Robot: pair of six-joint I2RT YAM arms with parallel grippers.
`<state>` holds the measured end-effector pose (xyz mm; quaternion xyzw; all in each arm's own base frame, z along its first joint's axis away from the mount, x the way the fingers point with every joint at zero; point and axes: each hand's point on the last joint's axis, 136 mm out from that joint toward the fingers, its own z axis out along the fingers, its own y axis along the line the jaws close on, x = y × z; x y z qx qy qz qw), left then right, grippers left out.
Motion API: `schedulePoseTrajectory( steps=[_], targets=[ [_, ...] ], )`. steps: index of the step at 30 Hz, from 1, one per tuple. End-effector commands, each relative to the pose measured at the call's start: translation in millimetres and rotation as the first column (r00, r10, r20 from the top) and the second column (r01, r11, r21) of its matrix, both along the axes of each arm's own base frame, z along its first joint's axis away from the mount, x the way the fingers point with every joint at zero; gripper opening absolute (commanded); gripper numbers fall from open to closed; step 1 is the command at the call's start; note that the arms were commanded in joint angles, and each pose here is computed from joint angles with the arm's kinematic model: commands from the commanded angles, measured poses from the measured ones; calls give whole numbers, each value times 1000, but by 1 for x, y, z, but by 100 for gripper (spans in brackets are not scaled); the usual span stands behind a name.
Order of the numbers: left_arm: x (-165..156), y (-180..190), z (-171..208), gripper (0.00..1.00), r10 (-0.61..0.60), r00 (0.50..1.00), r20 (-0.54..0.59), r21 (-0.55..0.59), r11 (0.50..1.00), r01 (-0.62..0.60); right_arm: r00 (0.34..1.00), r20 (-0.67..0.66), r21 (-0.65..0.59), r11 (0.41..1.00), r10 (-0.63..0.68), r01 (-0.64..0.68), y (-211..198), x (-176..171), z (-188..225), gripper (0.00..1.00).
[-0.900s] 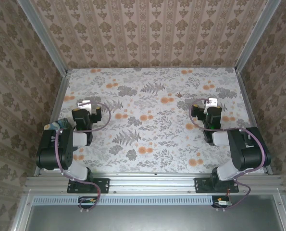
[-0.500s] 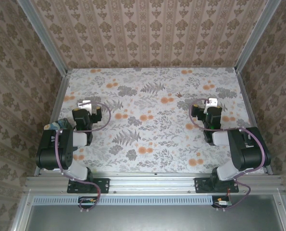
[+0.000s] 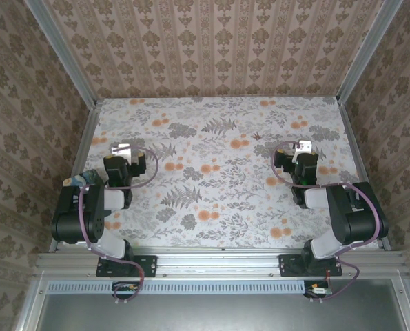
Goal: Unlock the padlock with the key
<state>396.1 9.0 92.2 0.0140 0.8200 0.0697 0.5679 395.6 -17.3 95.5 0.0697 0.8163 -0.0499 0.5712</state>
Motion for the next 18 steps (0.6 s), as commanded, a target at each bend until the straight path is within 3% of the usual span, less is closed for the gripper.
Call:
schedulePoseTrajectory(
  steps=[1, 5, 10, 14, 17, 18],
  targets=[
    [2, 2, 6, 100, 4, 1000, 13, -27, 1000, -4, 1000, 13, -17, 1000, -2, 2, -1, 1, 4, 100],
    [2, 24, 29, 100, 149, 988, -46, -8, 989, -149, 1000, 19, -15, 1000, -19, 19, -4, 0, 6, 100],
    [-8, 59, 89, 100, 350, 923, -158, -56, 930, -362, 999, 13, -19, 999, -43, 43, -7, 0, 10, 100],
    [-48, 107, 105, 100, 537, 776, -332, -132, 788, -601, 1000, 14, -47, 999, -21, 21, -1, 3, 17, 97],
    [-77, 134, 96, 100, 566, 697, -440, -177, 706, -686, 995, -93, -42, 998, -45, 42, -2, 7, 40, 97],
    [-85, 143, 93, 100, 580, 673, -459, -179, 682, -709, 997, -74, -32, 999, -28, 26, 1, 7, 54, 97]
  ],
)
